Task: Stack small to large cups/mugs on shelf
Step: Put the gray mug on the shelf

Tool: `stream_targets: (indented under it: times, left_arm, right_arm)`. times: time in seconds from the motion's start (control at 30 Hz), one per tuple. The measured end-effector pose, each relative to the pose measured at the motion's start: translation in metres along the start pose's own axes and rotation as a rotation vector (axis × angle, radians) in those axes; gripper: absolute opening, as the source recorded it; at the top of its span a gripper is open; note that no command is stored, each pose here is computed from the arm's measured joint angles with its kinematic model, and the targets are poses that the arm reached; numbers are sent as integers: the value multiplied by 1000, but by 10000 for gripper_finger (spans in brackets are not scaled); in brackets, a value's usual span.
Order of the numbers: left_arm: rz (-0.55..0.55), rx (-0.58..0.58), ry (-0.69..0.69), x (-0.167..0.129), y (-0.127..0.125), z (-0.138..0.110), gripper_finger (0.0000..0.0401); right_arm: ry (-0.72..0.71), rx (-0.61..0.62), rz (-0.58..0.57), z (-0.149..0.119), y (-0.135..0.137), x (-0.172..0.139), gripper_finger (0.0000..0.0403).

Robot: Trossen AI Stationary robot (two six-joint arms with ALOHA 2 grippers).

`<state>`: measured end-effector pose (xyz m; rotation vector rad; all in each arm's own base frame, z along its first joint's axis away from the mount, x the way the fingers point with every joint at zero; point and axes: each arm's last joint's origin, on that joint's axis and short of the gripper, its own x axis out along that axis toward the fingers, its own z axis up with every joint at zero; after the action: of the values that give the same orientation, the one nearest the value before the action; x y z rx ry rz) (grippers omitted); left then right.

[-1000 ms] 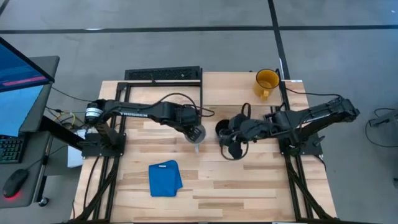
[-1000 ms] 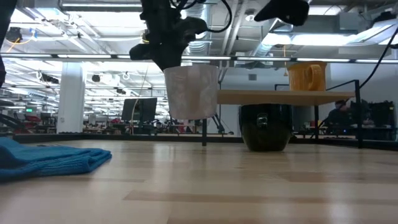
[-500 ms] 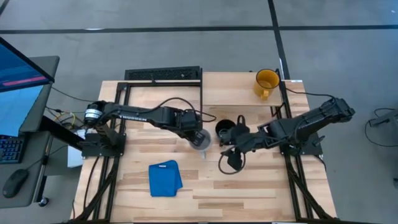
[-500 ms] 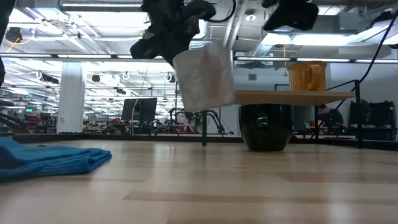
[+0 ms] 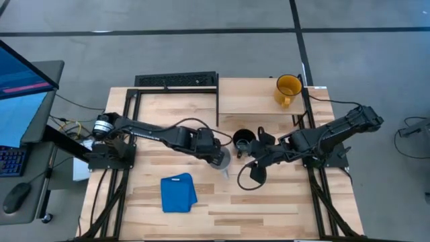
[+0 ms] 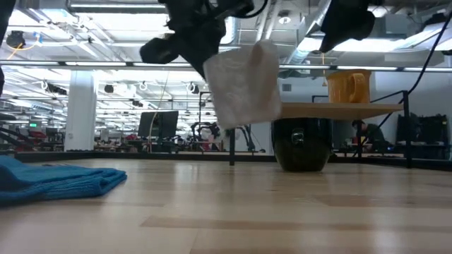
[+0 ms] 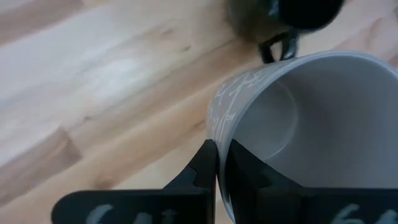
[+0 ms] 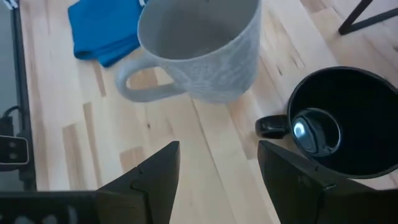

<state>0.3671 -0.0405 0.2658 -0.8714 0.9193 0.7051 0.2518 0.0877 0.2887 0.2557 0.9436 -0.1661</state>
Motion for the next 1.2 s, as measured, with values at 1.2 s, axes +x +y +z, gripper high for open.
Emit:
stream_targets:
  times: [1.2]
  left_arm:
    - [-14,-79,112,55,-14,-16,22]
  right_arm:
    - [36,-34,-18,-3,-2,0,240]
